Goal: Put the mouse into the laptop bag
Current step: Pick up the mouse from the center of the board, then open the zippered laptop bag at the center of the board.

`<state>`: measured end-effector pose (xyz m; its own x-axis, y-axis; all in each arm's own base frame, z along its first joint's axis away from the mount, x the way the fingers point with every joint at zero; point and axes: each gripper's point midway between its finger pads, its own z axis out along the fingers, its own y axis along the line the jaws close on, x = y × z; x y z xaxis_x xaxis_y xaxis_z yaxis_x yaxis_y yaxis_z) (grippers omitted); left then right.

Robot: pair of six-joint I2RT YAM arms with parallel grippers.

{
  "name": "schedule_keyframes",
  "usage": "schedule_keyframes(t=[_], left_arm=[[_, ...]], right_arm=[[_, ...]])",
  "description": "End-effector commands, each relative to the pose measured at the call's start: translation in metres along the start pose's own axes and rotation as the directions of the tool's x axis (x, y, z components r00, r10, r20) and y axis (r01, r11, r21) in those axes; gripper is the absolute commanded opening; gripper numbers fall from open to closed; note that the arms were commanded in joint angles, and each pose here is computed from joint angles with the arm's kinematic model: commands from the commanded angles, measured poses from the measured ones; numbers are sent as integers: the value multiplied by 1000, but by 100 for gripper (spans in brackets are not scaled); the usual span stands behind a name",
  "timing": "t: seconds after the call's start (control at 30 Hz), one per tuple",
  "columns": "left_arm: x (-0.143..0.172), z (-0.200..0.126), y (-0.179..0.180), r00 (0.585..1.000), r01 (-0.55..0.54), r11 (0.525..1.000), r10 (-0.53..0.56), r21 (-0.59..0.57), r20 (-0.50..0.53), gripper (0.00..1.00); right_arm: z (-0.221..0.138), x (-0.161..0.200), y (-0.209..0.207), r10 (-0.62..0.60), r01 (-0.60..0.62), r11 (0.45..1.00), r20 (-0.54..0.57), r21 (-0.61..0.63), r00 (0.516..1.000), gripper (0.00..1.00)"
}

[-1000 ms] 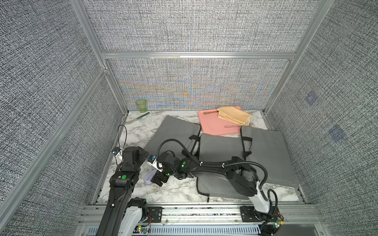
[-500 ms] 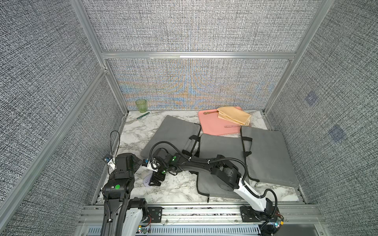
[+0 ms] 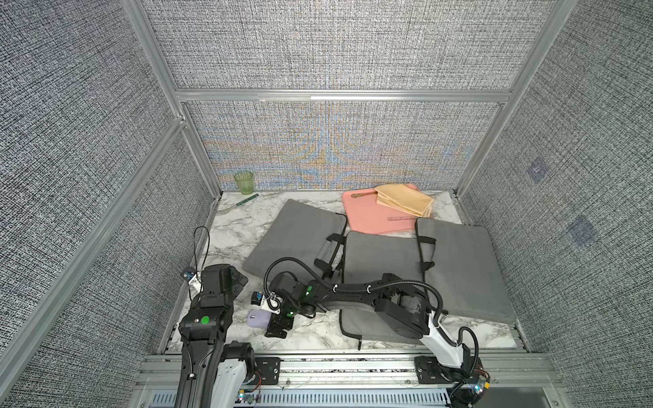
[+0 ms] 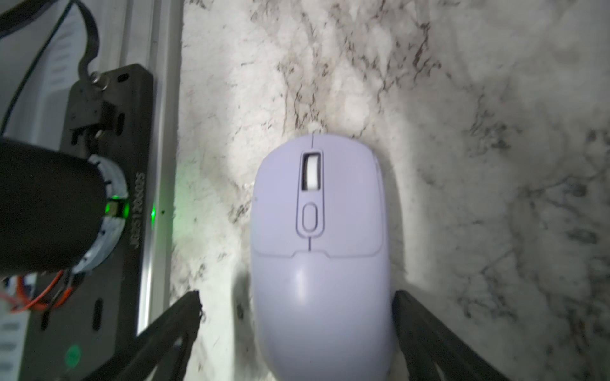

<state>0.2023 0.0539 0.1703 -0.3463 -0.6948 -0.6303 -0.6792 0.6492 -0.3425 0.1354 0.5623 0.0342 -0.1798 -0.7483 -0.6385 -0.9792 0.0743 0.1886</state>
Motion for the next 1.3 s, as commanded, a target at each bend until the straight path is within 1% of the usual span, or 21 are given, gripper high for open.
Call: schedule_keyframes(t=[0.0,0.07,0.1,0.2,0.23,0.27,0.3,0.37,0.47,0.57,0.6,0.67,0.7,0.77,0.87,0.93,1.03,1.1,1.17,1.2,1.27], left_arm=[[-4,1,-10,1000,13,999,-13,36,6,99],[-4,2,-11,1000,8,999,-9,39,3,99],[-5,3,-13,1000,10,999,-10,43,3,99],[-5,3,-17,1000,8,998,-8,57,-1,99],[-5,4,-19,1000,8,998,-7,67,-4,99],[-5,4,-22,1000,7,997,-7,81,-4,99],[-5,5,-26,1000,6,995,-6,99,-5,99],[-4,7,-34,1000,5,990,-4,140,-12,99],[2,13,-51,1000,10,972,-3,233,-31,99],[9,21,-78,998,22,931,0,363,-60,99],[12,24,-91,997,32,909,2,416,-81,99],[20,33,-117,991,60,859,10,509,-135,99],[26,38,-130,985,73,836,25,544,-171,97],[40,48,-154,973,55,828,80,558,-215,95],[73,65,-200,938,-80,828,251,555,-239,94],[105,75,-232,880,-147,801,374,581,-293,89],[137,95,-265,809,-234,783,486,577,-331,83],[152,103,-274,767,-332,776,553,536,-325,83],[165,104,-282,729,-413,752,611,514,-308,82],[171,102,-286,709,-447,730,642,516,-294,82],[177,101,-288,673,-510,697,688,504,-272,82]], right_arm=[[10,-2,-19,25,-24,988,-1,155,1000,92],[16,-2,-23,30,-28,980,-8,197,1000,91],[17,-2,-25,37,-33,978,-15,205,999,87],[14,-2,-30,69,-62,969,-21,238,997,67],[12,-1,-30,74,-69,968,-14,243,997,56],[8,-2,-30,78,-75,966,-3,249,997,49],[2,-2,-32,86,-84,962,7,260,996,45],[-15,-5,-35,105,-114,953,47,281,993,43],[-56,-10,-46,184,-218,934,142,282,973,40],[-114,-5,-68,275,-349,887,262,301,925,40],[-134,0,-77,301,-392,865,302,311,904,40],[-174,13,-92,347,-475,811,373,341,860,40],[-192,24,-101,376,-522,775,403,357,834,40],[-222,50,-120,443,-613,695,448,375,776,39],[-256,104,-146,540,-733,538,498,416,679,36],[-275,135,-155,569,-776,447,528,445,630,36],[-300,172,-158,574,-806,328,573,493,585,36],[-313,196,-158,579,-816,249,596,521,557,36],[-324,217,-158,579,-828,169,626,534,522,36],[-329,227,-158,577,-834,135,642,535,505,36],[-334,240,-158,581,-842,93,658,531,479,36]])
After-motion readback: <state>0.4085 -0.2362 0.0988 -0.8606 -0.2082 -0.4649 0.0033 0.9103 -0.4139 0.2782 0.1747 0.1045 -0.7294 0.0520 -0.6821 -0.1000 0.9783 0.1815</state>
